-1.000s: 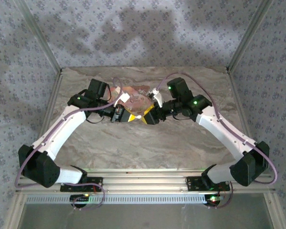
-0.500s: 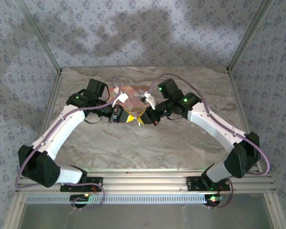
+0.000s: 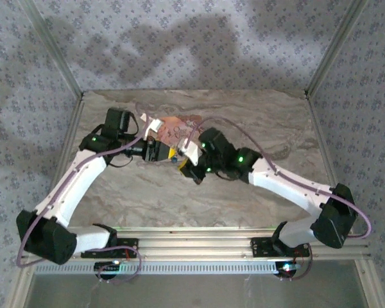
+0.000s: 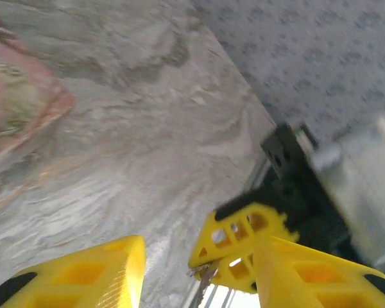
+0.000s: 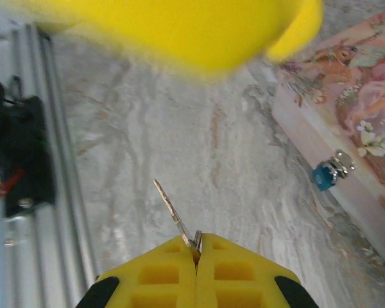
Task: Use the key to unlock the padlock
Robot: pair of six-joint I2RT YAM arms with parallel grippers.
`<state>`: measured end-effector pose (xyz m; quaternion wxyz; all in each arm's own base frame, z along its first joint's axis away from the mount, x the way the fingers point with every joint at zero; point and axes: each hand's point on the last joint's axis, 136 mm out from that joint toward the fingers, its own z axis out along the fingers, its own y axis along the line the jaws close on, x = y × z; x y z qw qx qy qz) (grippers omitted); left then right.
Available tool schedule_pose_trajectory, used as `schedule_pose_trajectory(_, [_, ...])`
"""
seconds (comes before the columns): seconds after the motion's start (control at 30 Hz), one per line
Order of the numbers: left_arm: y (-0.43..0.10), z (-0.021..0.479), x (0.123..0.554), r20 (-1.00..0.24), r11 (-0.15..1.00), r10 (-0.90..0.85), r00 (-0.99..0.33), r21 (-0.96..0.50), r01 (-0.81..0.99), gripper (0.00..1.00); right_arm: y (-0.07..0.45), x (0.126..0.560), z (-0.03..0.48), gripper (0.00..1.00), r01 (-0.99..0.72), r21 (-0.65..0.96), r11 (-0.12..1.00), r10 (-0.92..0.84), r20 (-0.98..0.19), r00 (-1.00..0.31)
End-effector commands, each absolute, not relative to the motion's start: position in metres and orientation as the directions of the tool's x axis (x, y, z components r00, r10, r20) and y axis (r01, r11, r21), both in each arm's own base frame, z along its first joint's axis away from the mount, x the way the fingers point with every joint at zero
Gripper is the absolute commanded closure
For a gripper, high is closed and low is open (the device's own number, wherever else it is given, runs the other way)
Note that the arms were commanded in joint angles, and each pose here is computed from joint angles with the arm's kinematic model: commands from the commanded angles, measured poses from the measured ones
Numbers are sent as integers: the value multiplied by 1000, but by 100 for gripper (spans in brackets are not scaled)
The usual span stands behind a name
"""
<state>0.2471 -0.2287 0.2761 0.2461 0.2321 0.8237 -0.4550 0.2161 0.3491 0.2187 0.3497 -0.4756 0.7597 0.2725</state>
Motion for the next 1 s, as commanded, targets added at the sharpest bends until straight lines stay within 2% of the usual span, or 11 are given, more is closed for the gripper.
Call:
schedule_pose_trajectory(0.0, [-194,281,284,-542,671,-174,-822,-676,304,49,337,260,236,100,-764,-102,637,-448,-856,-259])
schedule_pose_trajectory(0.07, [-171,265,289,-445,709,-361,-820,-702,69,50,334,266,235,100,-715,-150,683,-450,-857,-250])
schedule_pose_trajectory(0.13, [-163,250,287,-326,651,-504,-800,-752,-104,55,333,270,236,100,-670,-195,716,-450,-863,-230])
schedule_pose_trajectory(0.33, [-188,222,270,-93,497,-619,-780,-815,-297,59,338,267,245,100,-615,-262,744,-433,-890,-144])
schedule_pose_trajectory(0.6, [-204,225,268,44,357,-676,-736,-853,-379,59,343,262,240,100,-622,-285,729,-452,-883,-125])
schedule_pose_trajectory(0.97, [-227,235,265,76,315,-657,-750,-876,-365,59,347,260,235,100,-625,-289,725,-456,-882,-121])
